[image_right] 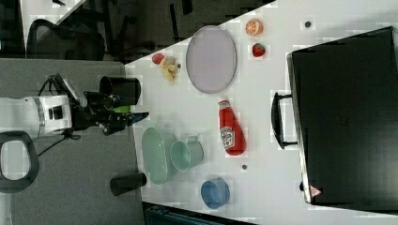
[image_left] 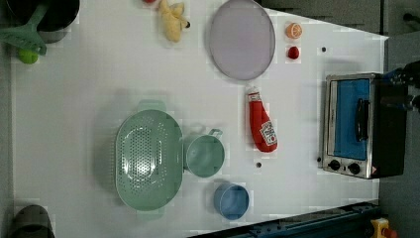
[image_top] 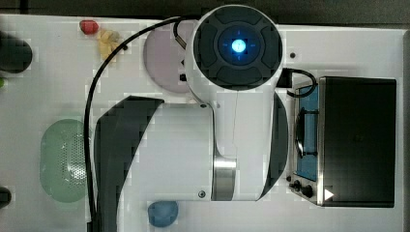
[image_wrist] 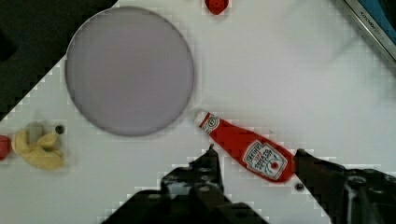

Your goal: Pick Ketchup from the table and place it in strainer.

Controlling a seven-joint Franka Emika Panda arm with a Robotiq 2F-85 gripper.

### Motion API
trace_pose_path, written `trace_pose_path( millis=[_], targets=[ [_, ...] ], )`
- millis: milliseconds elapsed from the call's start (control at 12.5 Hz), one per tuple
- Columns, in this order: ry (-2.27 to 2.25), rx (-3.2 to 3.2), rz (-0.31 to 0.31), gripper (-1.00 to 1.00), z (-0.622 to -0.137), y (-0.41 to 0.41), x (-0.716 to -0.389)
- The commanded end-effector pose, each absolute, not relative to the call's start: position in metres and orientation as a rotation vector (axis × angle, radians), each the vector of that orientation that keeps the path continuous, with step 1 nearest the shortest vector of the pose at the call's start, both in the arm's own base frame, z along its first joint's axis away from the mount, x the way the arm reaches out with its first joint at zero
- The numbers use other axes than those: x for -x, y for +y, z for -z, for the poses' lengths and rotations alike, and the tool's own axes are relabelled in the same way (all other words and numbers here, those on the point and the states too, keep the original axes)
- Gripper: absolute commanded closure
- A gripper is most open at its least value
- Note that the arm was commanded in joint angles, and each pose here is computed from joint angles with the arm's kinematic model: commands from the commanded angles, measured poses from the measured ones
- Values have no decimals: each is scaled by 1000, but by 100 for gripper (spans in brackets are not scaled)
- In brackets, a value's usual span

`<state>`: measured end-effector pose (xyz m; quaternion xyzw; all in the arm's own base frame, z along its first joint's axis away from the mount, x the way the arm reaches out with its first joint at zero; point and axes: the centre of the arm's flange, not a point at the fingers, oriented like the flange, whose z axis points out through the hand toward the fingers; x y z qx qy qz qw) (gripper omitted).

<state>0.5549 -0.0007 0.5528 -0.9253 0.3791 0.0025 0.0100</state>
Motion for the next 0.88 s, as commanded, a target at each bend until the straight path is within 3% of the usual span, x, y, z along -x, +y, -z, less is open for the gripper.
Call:
trace_pose_path(
  millis=[80, 240, 480, 880],
  targets=[
    [1207, 2874, -36, -59, -615, -25, -467],
    [1194, 2883, -45, -99, -612, -23, -468],
    [1085, 2942, -111, -100, -584, -12, -473],
    [797, 3040, -150, -100, -520, 15, -491]
  ],
)
